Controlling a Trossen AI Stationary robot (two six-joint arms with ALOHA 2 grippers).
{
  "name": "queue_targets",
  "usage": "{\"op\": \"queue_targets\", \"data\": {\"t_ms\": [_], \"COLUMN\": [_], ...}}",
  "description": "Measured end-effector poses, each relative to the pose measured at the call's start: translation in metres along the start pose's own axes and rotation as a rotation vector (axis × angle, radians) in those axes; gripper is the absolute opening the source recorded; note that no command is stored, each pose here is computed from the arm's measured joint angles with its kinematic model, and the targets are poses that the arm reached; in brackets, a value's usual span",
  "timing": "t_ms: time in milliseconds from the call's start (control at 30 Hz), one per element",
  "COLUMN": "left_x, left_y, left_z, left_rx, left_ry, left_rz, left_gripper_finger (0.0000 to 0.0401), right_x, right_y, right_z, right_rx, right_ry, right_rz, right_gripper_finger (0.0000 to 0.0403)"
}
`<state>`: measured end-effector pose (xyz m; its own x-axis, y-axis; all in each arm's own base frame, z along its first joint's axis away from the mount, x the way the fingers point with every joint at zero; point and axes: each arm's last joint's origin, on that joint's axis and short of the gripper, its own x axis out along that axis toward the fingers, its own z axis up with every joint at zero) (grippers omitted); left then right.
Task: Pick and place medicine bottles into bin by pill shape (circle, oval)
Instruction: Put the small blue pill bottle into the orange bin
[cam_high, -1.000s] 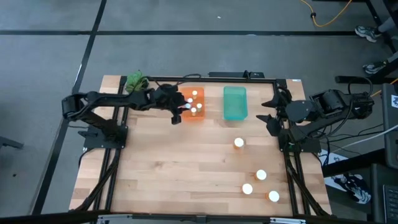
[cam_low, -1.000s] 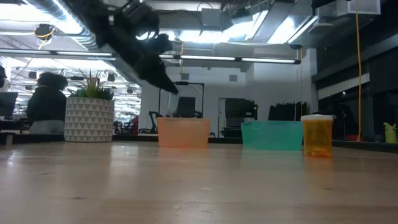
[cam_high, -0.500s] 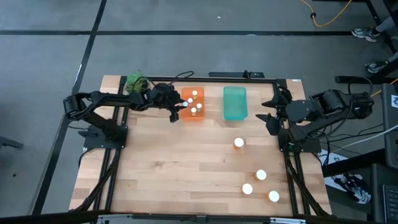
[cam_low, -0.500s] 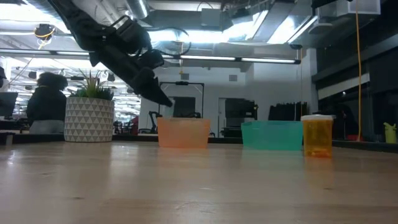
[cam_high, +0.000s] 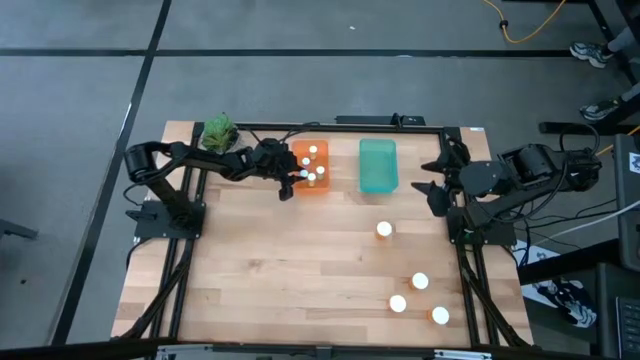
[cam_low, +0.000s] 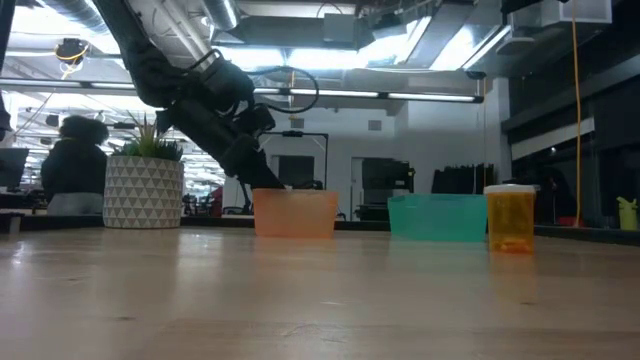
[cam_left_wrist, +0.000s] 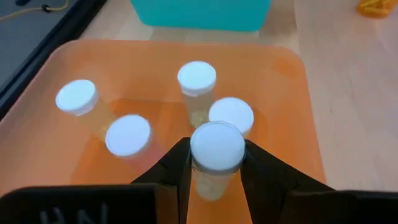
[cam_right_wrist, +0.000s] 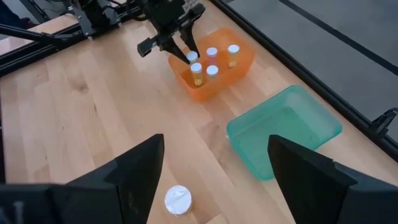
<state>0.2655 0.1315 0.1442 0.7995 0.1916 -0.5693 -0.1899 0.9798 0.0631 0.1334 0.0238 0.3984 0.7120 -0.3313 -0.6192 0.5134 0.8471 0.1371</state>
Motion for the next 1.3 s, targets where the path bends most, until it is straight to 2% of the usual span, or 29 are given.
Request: {"op": "queue_targets", "data": {"t_ms": [500, 867, 1300], "left_x": [0.001, 0.0011, 0.0014], "left_y": [0.0003, 0.0, 0.0014], "left_z": [-0.0015, -0.0018, 0.0035], "left_rx": [-0.009, -0.03, -0.026], "left_ry": [0.019, 0.025, 0.013], "left_rz": [0.011, 0.009, 0.013], "left_gripper_finger": [0.0102, 0.013, 0.0133], "right_x": [0.0, 0.0, 0.0], "right_y": [-0.0004, -0.0005, -0.0003], "right_z": [0.0, -0.0002, -0.0003], "right_rx": [-0.004, -0.005, -0.003], "right_ry": [-0.004, -0.003, 0.002], "right_rz": [-0.009, -0.01, -0.003], "right_gripper_finger": [0.0289, 0.0289, 0.0289]}}
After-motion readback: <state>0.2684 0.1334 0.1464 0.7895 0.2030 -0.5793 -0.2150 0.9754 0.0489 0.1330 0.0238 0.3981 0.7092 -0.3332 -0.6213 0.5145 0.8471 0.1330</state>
